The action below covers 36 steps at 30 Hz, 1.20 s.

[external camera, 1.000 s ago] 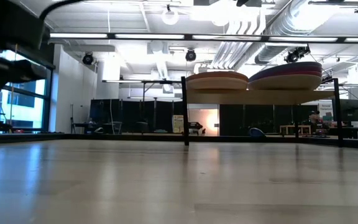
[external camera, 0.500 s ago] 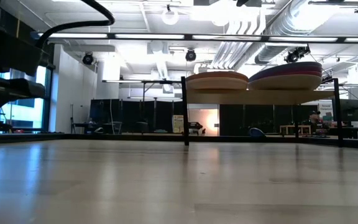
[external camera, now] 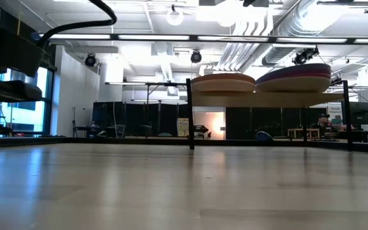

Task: Place and stack plates onto a shelf
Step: Stack the light blue plate on top of the brown plate on the shelf

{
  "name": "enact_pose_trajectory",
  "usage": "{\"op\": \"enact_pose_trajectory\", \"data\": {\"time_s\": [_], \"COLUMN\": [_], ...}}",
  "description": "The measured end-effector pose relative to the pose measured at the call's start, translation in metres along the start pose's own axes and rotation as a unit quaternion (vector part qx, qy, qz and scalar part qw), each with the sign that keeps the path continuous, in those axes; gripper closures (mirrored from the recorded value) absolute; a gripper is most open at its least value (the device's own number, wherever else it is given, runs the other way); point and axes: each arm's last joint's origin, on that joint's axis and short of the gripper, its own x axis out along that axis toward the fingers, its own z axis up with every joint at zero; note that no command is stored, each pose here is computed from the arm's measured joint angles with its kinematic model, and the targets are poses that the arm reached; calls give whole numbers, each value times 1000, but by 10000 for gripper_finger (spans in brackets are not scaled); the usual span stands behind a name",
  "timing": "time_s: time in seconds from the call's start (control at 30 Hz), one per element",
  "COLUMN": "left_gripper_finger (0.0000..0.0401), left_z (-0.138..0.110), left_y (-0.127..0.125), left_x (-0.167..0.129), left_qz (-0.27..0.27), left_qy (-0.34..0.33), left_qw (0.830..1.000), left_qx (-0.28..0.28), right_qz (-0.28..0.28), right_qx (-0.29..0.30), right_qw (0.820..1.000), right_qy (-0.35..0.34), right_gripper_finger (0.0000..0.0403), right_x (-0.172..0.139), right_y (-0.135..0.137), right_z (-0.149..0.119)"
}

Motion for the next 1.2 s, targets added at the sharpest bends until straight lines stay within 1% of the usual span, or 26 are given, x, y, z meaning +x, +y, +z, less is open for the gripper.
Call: {"op": "enact_pose_trajectory", "data": {"time_s": [0.2, 0.37, 0.57, 0.77, 0.97, 1.1, 1.2], "left_gripper_finger": [397, 400, 400, 400, 400, 401, 401], "left_z": [5, 17, 28, 40, 59, 72, 83], "left_y": [-3, -7, -3, 9, 23, 39, 55], "left_x": [-5, -18, -35, -46, -64, -79, -90], "left_qz": [-1, -3, 13, 23, 21, 49, 63], "left_qy": [-5, -21, -20, -18, -47, -69, -85], "left_qw": [1000, 999, 999, 999, 997, 993, 990], "left_qx": [-22, -28, -32, -38, -63, -82, -91], "right_qz": [0, 0, -2, -23, -34, -53, -74], "right_qx": [-11, -19, -23, -16, -16, -14, 3], "right_qw": [1000, 1000, 1000, 1000, 999, 998, 995], "right_qy": [0, 0, 0, -8, -17, -41, -74], "right_gripper_finger": [339, 339, 339, 339, 339, 339, 339], "right_x": [0, 0, 0, 0, 0, -3, -9], "right_y": [0, 0, 0, -2, -3, -6, -10], "right_z": [0, 0, 0, 0, 0, 1, 2]}}
